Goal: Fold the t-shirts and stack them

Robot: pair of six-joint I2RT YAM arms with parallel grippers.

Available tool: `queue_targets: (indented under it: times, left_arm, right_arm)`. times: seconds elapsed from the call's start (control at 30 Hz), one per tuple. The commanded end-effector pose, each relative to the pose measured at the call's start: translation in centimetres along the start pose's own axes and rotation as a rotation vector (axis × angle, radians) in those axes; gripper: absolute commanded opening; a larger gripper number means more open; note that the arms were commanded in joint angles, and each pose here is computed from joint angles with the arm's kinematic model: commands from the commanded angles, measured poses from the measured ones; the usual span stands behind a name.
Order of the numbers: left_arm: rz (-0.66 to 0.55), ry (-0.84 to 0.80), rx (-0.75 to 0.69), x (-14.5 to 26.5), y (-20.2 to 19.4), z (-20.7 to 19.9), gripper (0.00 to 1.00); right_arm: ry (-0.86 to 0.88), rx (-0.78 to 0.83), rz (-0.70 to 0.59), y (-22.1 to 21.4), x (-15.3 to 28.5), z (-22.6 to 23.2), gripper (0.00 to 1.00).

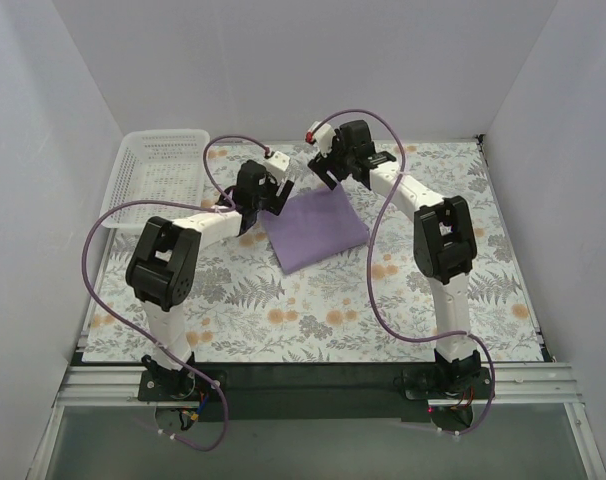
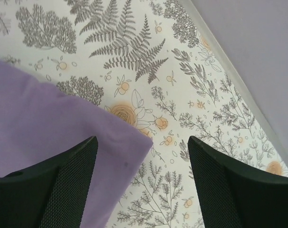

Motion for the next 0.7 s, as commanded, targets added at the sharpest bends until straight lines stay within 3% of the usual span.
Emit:
queue_targets:
  times: [0.0,0.07,0.17,0.23,0.3,0.43,0.67]
  left_arm:
    - [-0.024,0.229,0.122,2.3,3.3,4.9,0.81]
    - [-0.077,0.226,0.182,4.2,5.7,5.5,0.82]
    - [-0.100,0.069,0.242,6.9,7.5,3.4,0.81]
    - [-0.069,-0.049,0.325,9.2,7.5,1.4,0.80]
    - [-0.010,-0.114,0.409,11.2,6.0,-0.3,0.80]
    - [-0.099,-0.221,0.464,18.1,6.1,-1.9,0.79]
    - [-0.184,-0.232,0.436,25.4,1.4,-3.5,0.82]
  right_arm:
    - [-0.123,-0.209,-0.143,4.6,2.5,-3.4,0.82]
    - [-0.081,-0.240,-0.147,4.4,4.1,-2.9,0.80]
    - [0.128,-0.252,-0.168,3.8,7.0,-0.9,0.80]
    - [0.215,-0.380,-0.114,0.6,7.8,0.4,0.80]
    - [0.267,-0.486,-0.053,-2.1,8.5,1.2,0.82]
    - [0.328,-0.658,0.102,-8.0,8.7,3.0,0.79]
    - [0.418,-0.765,0.182,-11.4,8.1,5.4,0.76]
Point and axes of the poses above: each gripper's point midway between its finger pads, its own x axis back along the fingers, its own z axis along the line the jaws close on, y = z × x, the point moved 1 cm from there along x, back along the fingers, and after that the axes turned 5 degrees about -x, right-handed, at the moved point
